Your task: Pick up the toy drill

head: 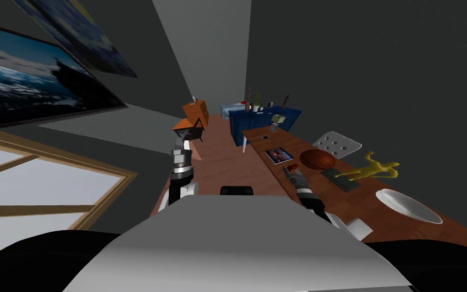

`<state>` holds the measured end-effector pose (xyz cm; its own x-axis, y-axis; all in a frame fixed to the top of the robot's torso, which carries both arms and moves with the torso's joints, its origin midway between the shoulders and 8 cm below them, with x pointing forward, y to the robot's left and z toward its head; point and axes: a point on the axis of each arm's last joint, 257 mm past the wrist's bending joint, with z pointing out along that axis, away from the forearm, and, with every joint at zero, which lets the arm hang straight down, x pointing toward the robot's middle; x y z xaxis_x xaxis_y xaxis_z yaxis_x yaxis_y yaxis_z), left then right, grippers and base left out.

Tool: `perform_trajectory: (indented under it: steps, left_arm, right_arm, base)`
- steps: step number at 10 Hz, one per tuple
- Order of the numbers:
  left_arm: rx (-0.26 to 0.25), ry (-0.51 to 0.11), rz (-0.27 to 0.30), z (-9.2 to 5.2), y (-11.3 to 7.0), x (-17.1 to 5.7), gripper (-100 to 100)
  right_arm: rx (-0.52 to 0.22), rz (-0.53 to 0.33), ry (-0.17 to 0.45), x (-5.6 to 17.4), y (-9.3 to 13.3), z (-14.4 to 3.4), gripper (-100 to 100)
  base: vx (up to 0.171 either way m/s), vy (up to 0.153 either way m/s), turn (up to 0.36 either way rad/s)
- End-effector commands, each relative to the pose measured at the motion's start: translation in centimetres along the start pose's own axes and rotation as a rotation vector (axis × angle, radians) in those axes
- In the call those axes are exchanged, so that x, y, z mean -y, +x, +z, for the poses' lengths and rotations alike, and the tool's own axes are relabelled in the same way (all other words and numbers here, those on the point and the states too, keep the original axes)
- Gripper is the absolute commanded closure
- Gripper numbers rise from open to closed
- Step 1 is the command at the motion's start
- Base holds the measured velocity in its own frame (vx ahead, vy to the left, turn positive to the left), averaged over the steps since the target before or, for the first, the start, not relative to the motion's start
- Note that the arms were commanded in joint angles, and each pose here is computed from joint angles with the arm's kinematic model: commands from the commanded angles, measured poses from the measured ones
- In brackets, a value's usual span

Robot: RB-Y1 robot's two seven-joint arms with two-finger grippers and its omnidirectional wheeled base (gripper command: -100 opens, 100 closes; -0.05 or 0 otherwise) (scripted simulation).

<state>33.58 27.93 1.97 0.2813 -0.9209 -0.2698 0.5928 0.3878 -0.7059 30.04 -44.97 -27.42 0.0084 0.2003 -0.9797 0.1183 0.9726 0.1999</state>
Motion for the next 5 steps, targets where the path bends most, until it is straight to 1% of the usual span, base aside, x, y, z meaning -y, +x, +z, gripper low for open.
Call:
perform_trajectory:
  steps: [1,2,3,4,5]
  left_arm:
    - [0.000,0.000,0.000,0.0,0.0,0.0,0]
    - [0.000,0.000,0.000,0.0,0.0,0.0,0]
    - [0.000,0.000,0.000,0.0,0.0,0.0,0]
    - [0.000,0.000,0.000,0.0,0.0,0.0,0]
    - [0.000,0.000,0.000,0.0,0.0,0.0,0]
  right_arm:
    - [-0.051,-0.083,0.029,2.0,1.3,-1.0,-100]
    - [-0.052,-0.116,0.028,2.0,1.3,-1.0,-100]
    - [-0.097,-0.175,0.051,3.8,2.4,-2.1,-100]
    - [-0.098,-0.205,0.050,3.8,2.4,-2.1,-100]
    - [-0.144,-0.263,0.071,5.6,3.4,-3.1,-100]
  base:
    - [-0.072,-0.029,0.300]
    - [-0.062,-0.030,0.144]
    - [-0.057,-0.028,0.249]
    - [-0.048,-0.030,0.142]
    - [-0.055,-0.028,0.264]
